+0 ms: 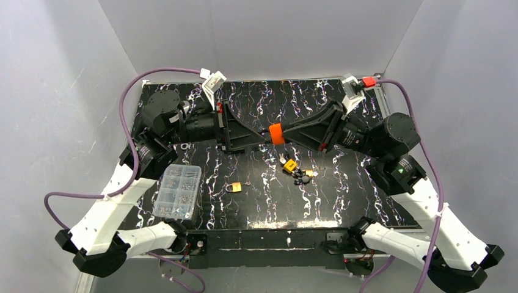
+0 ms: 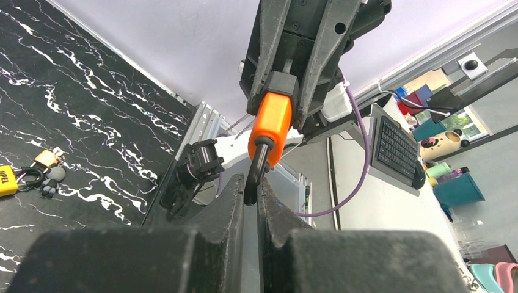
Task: Lock with the key
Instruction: Lock the lock.
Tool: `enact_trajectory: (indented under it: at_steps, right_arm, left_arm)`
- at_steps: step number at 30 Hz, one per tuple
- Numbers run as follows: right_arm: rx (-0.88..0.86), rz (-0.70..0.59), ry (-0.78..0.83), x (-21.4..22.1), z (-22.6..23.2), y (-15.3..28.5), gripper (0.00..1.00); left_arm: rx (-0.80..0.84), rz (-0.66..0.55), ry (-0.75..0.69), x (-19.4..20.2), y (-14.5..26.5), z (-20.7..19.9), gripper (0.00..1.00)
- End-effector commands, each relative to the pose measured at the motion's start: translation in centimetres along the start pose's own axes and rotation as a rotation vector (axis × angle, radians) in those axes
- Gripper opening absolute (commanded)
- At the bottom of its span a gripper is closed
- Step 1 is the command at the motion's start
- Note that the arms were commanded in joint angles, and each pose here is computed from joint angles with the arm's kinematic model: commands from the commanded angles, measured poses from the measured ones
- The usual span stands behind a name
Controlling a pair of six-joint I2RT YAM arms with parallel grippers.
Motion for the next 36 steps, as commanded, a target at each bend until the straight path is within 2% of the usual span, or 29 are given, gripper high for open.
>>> enact_trajectory:
  at_steps: [1,27,30,32,33,36]
  right_arm:
    - [-0.031,0.124,-0.005,2.1,-0.4,-1.6,0.01]
    - [0.04,0.238,-0.042,6.1,-2.8,-3.5,0.01]
    - [0.055,0.221,-0.03,6.0,-2.8,-3.1,0.01]
    - [0.082,0.202,-0.001,5.5,-2.6,-2.6,0.01]
    - [0.095,0.192,0.012,5.2,-2.6,-2.3,0.06]
    - [0.125,0.167,0.028,4.1,-2.9,-1.1,0.4]
  left_arm:
    - [0.031,-0.05,-0.016,-1.4,-1.6,0.1,0.0]
    - [0.083,-0.107,-0.024,-3.7,-2.4,-1.0,0.0]
    - [0.04,-0.112,-0.027,-3.2,-2.0,-0.6,0.0]
    - [-0.051,-0.115,-0.027,-2.7,-1.4,0.2,0.0]
    - [-0.112,-0.118,-0.025,-2.4,-1.0,0.8,0.0]
    - [-0.291,-0.114,0.018,-1.2,0.4,3.5,0.0]
Point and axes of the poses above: each gripper's point midway between its finger pads, its own y axis back along the fingers, its own z axis along the line the jaws close on, x = y × z, the point moved 7 cm from there along y, back along the fingers, and after that the axes turned 9 degrees about -y, right-handed, at the moved point
